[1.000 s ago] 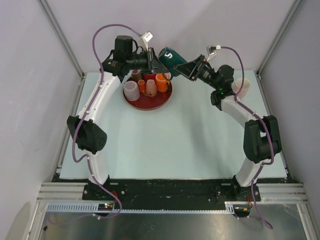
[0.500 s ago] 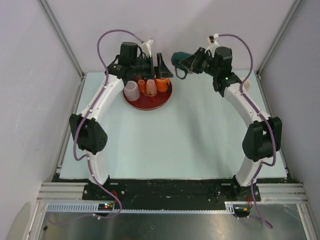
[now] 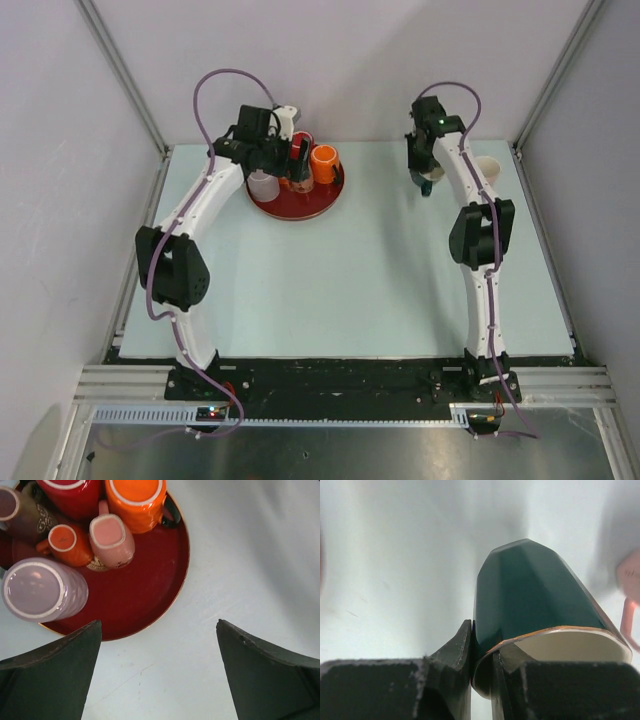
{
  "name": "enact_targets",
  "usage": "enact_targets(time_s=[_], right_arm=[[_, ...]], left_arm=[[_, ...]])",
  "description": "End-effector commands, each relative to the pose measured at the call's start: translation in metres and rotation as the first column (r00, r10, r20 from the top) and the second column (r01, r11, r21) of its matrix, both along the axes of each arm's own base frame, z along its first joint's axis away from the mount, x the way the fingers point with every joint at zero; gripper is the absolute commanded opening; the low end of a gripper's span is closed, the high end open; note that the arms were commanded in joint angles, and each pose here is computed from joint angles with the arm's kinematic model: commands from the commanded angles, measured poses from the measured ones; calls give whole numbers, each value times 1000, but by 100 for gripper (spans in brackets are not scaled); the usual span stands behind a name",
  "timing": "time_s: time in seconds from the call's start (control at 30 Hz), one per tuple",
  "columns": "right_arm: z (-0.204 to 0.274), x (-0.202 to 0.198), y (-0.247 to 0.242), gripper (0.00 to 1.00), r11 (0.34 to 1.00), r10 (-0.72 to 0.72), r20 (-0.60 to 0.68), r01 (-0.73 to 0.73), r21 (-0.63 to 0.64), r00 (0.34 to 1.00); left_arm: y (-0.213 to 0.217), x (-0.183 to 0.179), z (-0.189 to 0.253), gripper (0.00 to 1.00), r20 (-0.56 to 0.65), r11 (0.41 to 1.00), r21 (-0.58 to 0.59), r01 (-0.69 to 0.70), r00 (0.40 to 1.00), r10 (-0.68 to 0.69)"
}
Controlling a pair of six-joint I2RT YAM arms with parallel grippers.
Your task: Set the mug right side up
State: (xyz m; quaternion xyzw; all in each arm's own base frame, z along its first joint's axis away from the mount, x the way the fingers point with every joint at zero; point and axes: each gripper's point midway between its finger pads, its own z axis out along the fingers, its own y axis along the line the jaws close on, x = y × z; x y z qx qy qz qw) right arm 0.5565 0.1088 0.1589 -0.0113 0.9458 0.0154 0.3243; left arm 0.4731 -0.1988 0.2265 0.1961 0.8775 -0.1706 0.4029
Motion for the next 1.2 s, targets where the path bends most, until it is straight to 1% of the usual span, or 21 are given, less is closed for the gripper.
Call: enact_targets(time_s=[0.0, 0.13, 0.27, 0.3, 0.33, 0.37, 0.5, 0.57, 0.67, 0.73, 0.77, 0.8, 0.83, 0.9, 0.97, 1.07, 1.17], right_arm=[[-1, -11, -27, 0, 995, 26, -34, -29, -95, 999], [-32, -9, -32, 0, 993, 22, -109, -34, -112, 994], [-51, -10, -35, 0, 994, 18, -147, -34, -105, 989], [-54, -10, -35, 1, 995, 18, -151, -33, -97, 988], [-56, -9, -36, 4, 996, 16, -153, -30, -89, 988], [-58, -9, -36, 12, 997, 15, -157, -28, -78, 987], [-54, -9, -35, 42, 999, 26, -154, -30, -29, 988], [-43, -10, -33, 54, 999, 34, -135, -36, -13, 990], [-19, -11, -30, 68, 999, 50, -89, -51, 1, 995], [-2, -13, -24, 77, 997, 70, -52, -69, 24, 996], [4, -15, -21, 87, 997, 76, -41, -75, 31, 996], [14, -16, -20, 93, 996, 79, -18, -78, 38, 997], [20, -18, -18, 96, 996, 82, -6, -82, 40, 997], [33, -22, -16, 99, 996, 84, 22, -85, 41, 996], [41, -27, -14, 99, 995, 89, 32, -90, 30, 996], [45, -36, -13, 99, 996, 91, 21, -92, 23, 996], [45, -44, -17, 99, 997, 75, 5, -75, 7, 997]], left_arm=[[11, -2, 12, 100, 72, 997, 79, 18, 997, -24], [10, -3, 5, 100, 61, 996, 88, 30, 998, -35], [9, -2, -8, 100, 44, 992, 114, 47, 998, -52], [10, -1, -13, 100, 40, 991, 128, 49, 998, -54], [11, 2, -18, 100, 36, 988, 145, 47, 998, -53], [14, 5, -24, 100, 33, 985, 168, 44, 998, -50], [32, 22, -38, 100, 46, 965, 264, 5, 999, -18], [45, 32, -38, 100, 59, 957, 288, -24, 998, 7], [65, 46, -34, 100, 85, 946, 317, -61, 996, 35], [80, 57, -31, 100, 98, 944, 313, -108, 992, 81], [91, 64, -30, 100, 100, 940, 302, -157, 986, 133], [98, 72, -30, 100, 103, 938, 286, -196, 979, 174], [106, 79, -32, 100, 95, 935, 261, -239, 971, 221], [112, 89, -40, 100, 78, 931, 231, -284, 959, 273], [111, 94, -50, 100, 55, 930, 211, -300, 954, 295], [105, 103, -69, 100, -2, 934, 151, -323, 945, 327], [102, 110, -88, 100, -44, 930, 128, -344, 935, 352]])
